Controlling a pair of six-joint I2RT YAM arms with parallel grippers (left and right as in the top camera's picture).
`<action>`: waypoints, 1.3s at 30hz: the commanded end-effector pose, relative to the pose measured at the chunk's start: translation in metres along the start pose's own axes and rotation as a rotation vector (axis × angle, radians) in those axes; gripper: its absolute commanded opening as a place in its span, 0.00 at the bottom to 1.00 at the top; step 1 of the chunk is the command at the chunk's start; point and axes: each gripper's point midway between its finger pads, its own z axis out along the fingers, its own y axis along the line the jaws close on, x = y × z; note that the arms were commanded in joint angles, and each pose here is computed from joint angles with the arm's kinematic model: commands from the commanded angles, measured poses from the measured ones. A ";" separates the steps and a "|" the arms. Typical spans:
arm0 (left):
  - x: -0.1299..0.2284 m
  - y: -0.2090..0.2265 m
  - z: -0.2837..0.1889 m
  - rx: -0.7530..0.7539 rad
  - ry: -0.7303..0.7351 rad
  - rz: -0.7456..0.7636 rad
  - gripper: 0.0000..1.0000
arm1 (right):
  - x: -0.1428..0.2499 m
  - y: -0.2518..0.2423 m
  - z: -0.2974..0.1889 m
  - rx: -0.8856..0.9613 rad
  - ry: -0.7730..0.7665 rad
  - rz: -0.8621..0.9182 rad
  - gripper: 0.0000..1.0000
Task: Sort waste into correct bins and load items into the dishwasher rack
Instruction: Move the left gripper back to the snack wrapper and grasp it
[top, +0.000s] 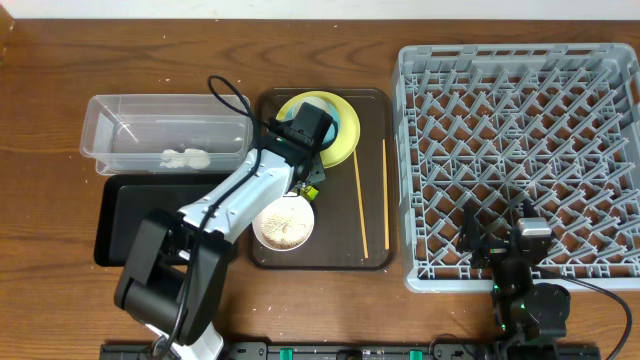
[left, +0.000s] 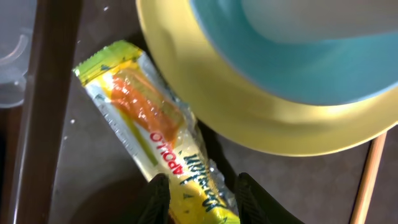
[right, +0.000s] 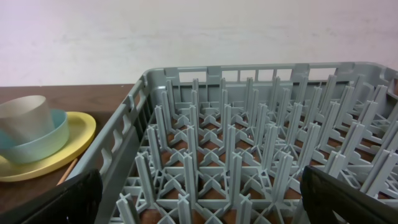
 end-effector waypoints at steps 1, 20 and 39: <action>-0.004 0.002 0.003 -0.017 -0.019 0.060 0.38 | 0.000 -0.003 0.000 0.013 0.000 -0.007 0.99; 0.002 0.012 0.026 -0.085 0.003 0.078 0.35 | 0.000 -0.003 0.000 0.013 0.000 -0.007 0.99; 0.010 0.015 0.047 -0.110 0.033 0.085 0.28 | 0.000 -0.003 0.000 0.013 0.000 -0.007 0.99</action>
